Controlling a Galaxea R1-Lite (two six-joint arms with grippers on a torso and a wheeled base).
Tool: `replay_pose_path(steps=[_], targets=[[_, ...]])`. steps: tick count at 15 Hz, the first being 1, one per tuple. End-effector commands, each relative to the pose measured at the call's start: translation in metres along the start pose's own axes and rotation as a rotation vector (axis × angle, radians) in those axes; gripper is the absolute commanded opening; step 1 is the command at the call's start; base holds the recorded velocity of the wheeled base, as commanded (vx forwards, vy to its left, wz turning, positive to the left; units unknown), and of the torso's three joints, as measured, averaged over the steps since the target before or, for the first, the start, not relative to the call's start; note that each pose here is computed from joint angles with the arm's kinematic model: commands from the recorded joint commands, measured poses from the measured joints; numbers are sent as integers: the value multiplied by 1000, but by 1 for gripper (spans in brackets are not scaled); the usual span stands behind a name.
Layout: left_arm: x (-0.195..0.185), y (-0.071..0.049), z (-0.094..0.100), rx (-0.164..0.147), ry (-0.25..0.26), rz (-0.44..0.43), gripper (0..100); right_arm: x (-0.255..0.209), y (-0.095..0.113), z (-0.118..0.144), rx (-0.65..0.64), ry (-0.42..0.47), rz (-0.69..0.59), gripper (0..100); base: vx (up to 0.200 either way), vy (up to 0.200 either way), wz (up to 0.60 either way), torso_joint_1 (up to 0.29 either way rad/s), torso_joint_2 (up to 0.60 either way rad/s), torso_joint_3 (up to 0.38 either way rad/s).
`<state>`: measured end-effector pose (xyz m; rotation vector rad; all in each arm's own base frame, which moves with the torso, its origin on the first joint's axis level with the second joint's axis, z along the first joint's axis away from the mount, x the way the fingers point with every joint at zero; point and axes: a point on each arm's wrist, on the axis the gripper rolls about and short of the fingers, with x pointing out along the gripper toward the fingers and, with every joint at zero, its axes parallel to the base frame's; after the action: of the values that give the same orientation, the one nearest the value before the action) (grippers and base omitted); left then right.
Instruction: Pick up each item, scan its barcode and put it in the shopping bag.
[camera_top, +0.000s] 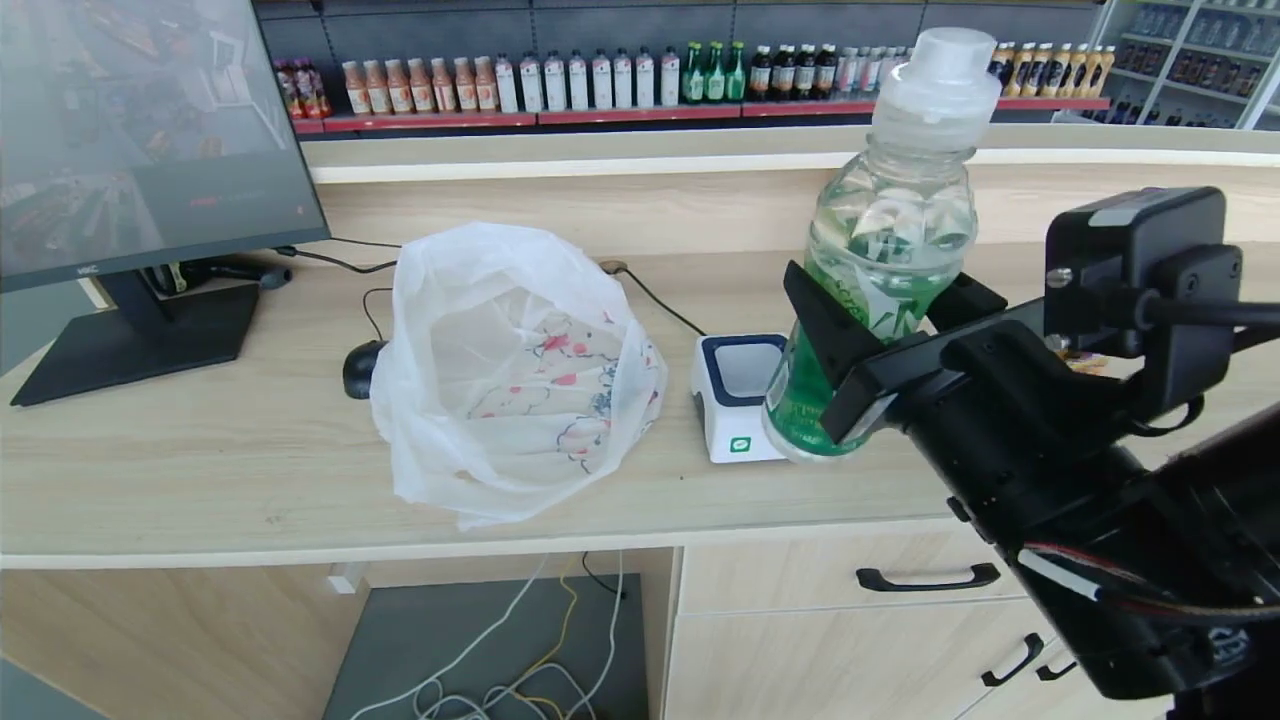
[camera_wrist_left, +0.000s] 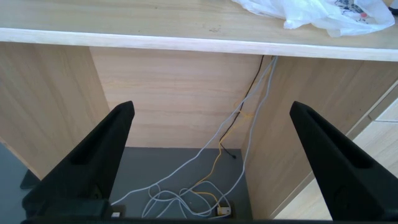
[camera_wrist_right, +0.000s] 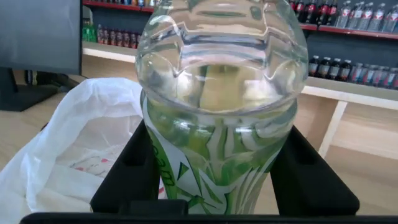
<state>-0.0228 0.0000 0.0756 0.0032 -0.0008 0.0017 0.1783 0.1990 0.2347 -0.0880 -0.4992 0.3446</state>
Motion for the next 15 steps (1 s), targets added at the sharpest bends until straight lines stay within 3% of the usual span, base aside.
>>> replay_pose_path(steps=[1,6,8,10,15], targets=[[0,0,0,0,-1,0,100,22,0,-4,-70,-24,-38,0,0,0,0,0,0,0],[0,0,0,0,-1,1,100,42,11,-9,-241,-78,5,0,0,0,0,0,0,0],[0,0,0,0,-1,1,100,44,10,-12,-322,-80,101,0,0,0,0,0,0,0],[0,0,0,0,-1,1,100,49,-1,-16,-443,-97,214,0,0,0,0,0,0,0],[0,0,0,0,-1,0,100,68,-32,-15,-556,-135,360,0,0,0,0,0,0,0]])
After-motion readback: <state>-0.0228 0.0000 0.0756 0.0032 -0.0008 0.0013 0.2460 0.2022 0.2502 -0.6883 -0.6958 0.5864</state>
